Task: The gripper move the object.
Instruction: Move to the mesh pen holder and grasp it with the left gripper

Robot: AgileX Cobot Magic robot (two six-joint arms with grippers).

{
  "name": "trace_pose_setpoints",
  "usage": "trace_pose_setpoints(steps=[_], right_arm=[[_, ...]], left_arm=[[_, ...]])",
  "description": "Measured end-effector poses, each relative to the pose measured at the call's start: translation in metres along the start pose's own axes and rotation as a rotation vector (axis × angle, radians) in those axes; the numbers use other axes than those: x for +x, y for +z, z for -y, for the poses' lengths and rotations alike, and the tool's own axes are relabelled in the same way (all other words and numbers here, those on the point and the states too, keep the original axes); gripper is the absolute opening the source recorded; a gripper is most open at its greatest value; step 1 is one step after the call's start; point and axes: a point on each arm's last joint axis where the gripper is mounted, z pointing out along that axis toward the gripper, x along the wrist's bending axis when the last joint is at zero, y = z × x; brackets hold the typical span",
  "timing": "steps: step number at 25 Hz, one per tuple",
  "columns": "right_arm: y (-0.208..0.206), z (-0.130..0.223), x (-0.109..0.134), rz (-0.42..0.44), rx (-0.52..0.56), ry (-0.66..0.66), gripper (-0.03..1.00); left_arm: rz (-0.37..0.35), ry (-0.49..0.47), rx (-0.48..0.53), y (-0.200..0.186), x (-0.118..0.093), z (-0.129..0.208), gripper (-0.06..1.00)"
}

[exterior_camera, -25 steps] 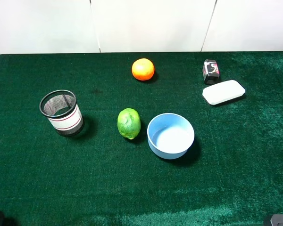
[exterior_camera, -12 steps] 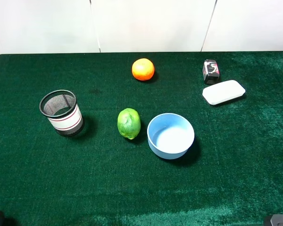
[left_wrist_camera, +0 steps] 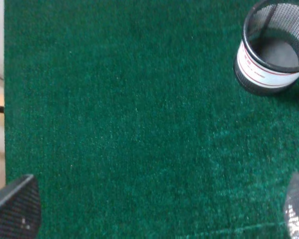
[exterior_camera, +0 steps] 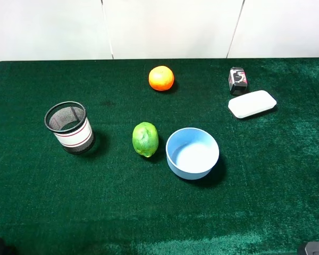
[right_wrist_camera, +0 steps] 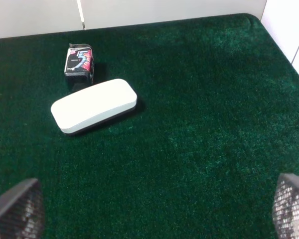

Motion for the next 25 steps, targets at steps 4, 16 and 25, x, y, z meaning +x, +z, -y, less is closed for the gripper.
trace_pose_setpoints(steps=[4, 16, 25], right_arm=[[0.0, 0.0, 0.0, 0.0, 0.0, 0.0, 0.69], [0.0, 0.0, 0.0, 0.0, 0.0, 0.0, 0.69], [0.0, 0.0, 0.0, 0.0, 0.0, 0.0, 0.69]], left_arm=[[0.021, 0.026, 0.07, 0.01, -0.001, -0.021, 0.99], [0.103, 0.11, 0.244, 0.062, -0.017, -0.059, 0.99], [0.155, 0.196, 0.317, 0.102, -0.04, -0.076, 0.99]])
